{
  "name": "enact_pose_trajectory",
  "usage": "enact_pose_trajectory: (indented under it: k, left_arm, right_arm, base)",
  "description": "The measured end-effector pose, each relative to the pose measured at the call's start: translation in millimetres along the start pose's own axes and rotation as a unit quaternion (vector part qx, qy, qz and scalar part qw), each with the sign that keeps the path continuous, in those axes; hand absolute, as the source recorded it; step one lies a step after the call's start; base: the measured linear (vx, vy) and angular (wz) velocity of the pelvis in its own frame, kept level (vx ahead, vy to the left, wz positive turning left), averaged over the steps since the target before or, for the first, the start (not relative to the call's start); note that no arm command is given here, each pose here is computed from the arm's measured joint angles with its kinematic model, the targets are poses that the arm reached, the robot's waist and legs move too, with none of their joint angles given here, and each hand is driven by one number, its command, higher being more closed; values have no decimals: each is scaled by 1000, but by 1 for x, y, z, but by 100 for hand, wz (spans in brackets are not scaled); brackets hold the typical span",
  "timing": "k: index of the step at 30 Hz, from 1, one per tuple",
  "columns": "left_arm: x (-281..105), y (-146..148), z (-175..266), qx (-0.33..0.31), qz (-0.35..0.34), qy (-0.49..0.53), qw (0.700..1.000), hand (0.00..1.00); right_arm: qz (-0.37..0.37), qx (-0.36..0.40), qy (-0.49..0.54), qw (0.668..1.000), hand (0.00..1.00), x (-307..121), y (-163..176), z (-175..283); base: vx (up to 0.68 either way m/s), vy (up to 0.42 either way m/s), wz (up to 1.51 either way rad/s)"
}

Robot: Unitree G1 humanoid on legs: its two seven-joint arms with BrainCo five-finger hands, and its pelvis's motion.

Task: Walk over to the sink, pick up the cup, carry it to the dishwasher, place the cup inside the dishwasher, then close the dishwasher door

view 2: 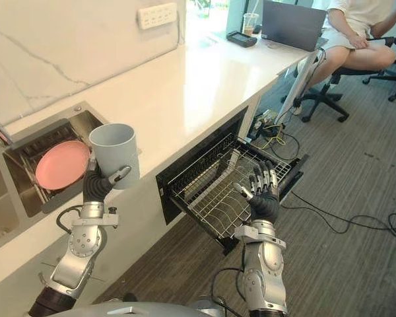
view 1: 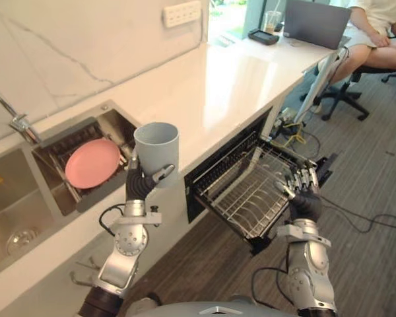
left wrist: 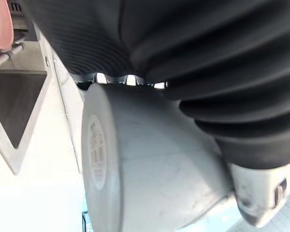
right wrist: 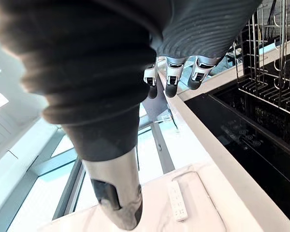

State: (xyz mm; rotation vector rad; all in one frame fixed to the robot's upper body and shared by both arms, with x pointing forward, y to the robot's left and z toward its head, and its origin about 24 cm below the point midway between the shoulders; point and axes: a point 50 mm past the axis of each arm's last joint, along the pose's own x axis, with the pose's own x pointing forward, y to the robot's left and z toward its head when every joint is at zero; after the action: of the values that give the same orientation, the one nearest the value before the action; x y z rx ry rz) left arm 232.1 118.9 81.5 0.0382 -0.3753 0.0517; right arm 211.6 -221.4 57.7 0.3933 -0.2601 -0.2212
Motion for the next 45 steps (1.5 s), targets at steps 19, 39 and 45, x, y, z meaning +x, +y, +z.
enact_pose_trajectory:
  k: [19, 39, 45]
  left_arm:
    - [34, -25, 49, 42, 61, -171, 983, 100]
    - [56, -40, 19, 292, 132, -191, 928, 100]
    - [54, -55, 15, 301, 111, -184, 929, 100]
  right_arm:
    - [119, 172, -29, 977, 0, 28, 28, 27]
    - [302, 283, 75, 907, 0, 29, 112, 18]
    - [305, 268, 101, 908, 0, 31, 139, 15]
  base:
    - [-18, -8, -13]
    - [-11, 3, -2]
    - [-24, -1, 15]
